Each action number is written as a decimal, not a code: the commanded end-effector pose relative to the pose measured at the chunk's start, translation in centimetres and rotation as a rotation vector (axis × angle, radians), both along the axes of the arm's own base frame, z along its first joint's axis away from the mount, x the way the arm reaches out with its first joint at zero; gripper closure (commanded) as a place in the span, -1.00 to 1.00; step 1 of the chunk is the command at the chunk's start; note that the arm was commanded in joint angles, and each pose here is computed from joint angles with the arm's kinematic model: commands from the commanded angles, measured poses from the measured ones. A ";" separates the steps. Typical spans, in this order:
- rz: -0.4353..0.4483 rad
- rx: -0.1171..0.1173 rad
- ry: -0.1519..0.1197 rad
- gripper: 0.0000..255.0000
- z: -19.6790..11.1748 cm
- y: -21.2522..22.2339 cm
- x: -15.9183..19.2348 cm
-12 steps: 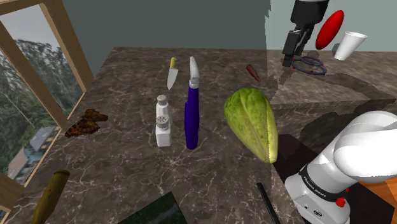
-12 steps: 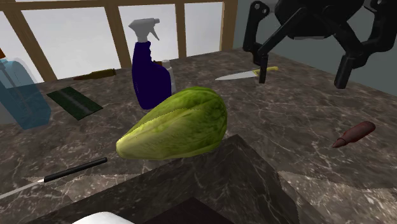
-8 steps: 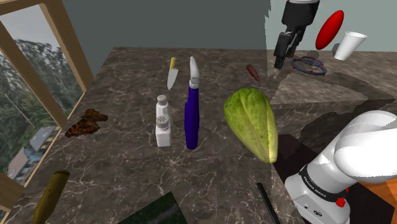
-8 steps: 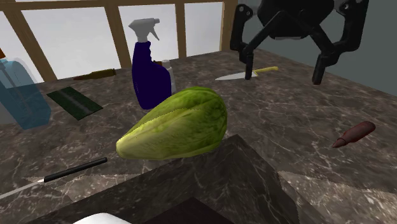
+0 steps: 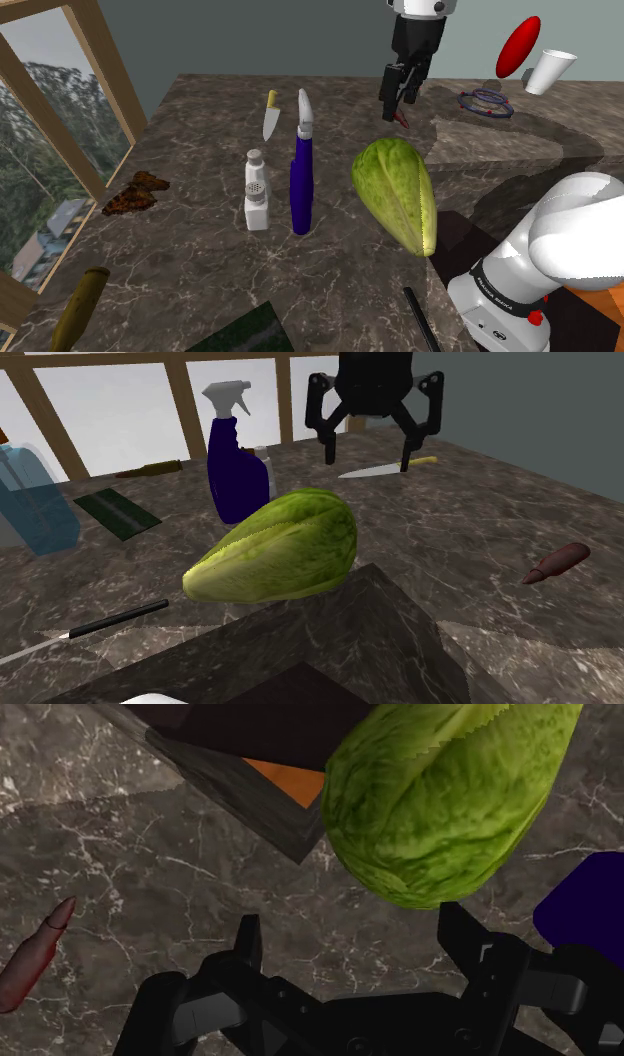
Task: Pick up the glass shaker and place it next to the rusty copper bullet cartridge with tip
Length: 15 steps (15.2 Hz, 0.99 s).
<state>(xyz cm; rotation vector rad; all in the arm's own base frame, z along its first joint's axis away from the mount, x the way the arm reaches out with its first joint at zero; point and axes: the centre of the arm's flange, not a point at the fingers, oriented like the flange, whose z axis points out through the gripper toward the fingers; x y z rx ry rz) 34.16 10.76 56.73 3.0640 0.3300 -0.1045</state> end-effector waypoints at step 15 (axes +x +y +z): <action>0.068 0.117 -0.031 -1.00 -3.1 18.0 6.5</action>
